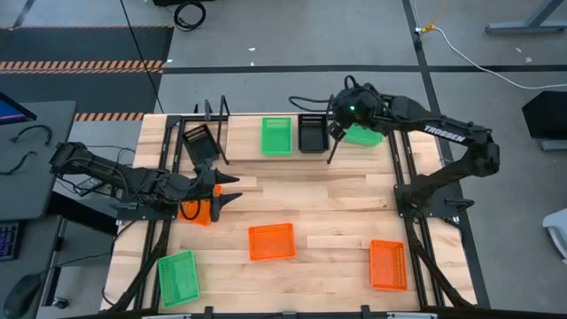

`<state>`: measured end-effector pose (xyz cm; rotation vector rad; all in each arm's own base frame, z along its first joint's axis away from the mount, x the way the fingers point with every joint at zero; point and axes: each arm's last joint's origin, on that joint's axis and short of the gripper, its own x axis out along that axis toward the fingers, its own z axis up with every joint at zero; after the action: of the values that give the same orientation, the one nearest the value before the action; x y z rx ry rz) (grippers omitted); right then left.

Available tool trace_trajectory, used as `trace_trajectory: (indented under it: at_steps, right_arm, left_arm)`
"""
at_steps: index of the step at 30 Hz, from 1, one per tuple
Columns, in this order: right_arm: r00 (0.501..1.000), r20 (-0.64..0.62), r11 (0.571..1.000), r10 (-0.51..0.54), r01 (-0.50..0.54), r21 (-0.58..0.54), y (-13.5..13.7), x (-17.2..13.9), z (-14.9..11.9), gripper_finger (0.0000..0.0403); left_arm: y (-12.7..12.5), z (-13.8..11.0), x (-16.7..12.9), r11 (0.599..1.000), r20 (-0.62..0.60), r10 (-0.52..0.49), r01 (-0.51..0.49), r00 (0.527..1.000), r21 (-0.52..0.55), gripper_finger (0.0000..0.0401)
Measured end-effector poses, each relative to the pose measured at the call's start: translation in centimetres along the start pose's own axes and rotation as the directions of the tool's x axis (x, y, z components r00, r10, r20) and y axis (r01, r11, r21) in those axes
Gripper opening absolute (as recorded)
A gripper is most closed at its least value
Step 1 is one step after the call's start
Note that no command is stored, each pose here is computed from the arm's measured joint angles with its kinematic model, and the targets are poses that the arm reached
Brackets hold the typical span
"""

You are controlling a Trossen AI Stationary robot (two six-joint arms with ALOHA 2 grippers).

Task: Stack baskets on shelf by color
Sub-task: Stack the top green bin on top of the green bin on the shelf

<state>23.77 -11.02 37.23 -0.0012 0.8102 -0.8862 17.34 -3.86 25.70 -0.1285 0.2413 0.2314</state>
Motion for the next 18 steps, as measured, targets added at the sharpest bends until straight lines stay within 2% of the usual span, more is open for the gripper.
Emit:
trace_trajectory:
  at_steps: [8,13,18]
  right_arm:
    - [0.974,-0.211,0.988,-0.084,0.109,0.113,-2.6,3.1,-1.3,0.0129]
    - [0.954,-0.298,0.978,-0.03,0.09,0.189,-3.9,5.3,-1.8,0.0129]
    - [0.924,-0.381,0.945,-0.042,0.161,0.286,-5.0,8.3,-2.3,0.0131]
  left_arm:
    - [0.0,0.0,0.0,1.0,0.0,-0.001,0.001,1.0,0.0,0.0231]
    - [-0.2,-0.1,-0.1,1.0,-0.003,-0.019,0.019,1.0,0.003,0.0231]
    - [-0.4,-0.1,-0.2,1.0,-0.003,-0.028,0.028,1.0,0.005,0.0231]
